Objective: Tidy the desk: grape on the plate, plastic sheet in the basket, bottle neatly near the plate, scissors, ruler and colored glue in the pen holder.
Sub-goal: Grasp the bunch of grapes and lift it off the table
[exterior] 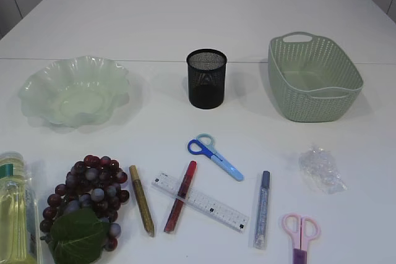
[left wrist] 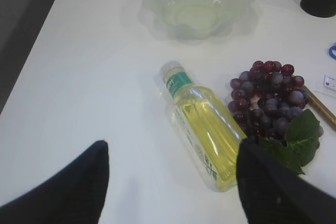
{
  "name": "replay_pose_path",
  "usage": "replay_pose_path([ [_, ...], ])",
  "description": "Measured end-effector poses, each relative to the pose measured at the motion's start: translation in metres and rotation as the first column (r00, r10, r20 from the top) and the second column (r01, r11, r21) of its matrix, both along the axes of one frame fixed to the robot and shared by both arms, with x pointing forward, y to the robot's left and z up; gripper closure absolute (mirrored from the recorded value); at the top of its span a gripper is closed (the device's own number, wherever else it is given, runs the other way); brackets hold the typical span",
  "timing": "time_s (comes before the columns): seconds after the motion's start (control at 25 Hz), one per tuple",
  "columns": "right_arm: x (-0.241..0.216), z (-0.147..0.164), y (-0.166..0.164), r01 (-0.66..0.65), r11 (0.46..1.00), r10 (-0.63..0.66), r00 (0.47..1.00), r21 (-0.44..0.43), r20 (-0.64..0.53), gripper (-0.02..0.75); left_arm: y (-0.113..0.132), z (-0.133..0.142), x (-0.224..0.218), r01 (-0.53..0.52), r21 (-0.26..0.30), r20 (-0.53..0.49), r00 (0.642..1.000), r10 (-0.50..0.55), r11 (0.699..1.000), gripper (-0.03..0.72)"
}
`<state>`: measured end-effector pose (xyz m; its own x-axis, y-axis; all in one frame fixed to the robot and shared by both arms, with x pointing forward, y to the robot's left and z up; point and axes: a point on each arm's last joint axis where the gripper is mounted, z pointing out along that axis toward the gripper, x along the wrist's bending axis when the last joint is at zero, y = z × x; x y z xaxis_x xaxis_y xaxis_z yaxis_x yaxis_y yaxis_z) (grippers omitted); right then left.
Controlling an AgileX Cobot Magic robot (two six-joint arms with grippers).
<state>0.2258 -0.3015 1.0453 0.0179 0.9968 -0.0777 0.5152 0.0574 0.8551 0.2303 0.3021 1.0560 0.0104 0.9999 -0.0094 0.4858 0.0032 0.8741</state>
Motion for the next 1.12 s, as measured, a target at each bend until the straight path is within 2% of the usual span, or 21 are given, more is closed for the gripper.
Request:
replay_pose_path([
  [1.12, 0.0000, 0.0000, 0.0000, 0.000, 1.000, 0.000, 1.000, 0.000, 0.000, 0.190, -0.0005, 0.0000, 0.0000, 0.004, -0.005, 0.000, 1.000, -0.004, 1.000, 0.133],
])
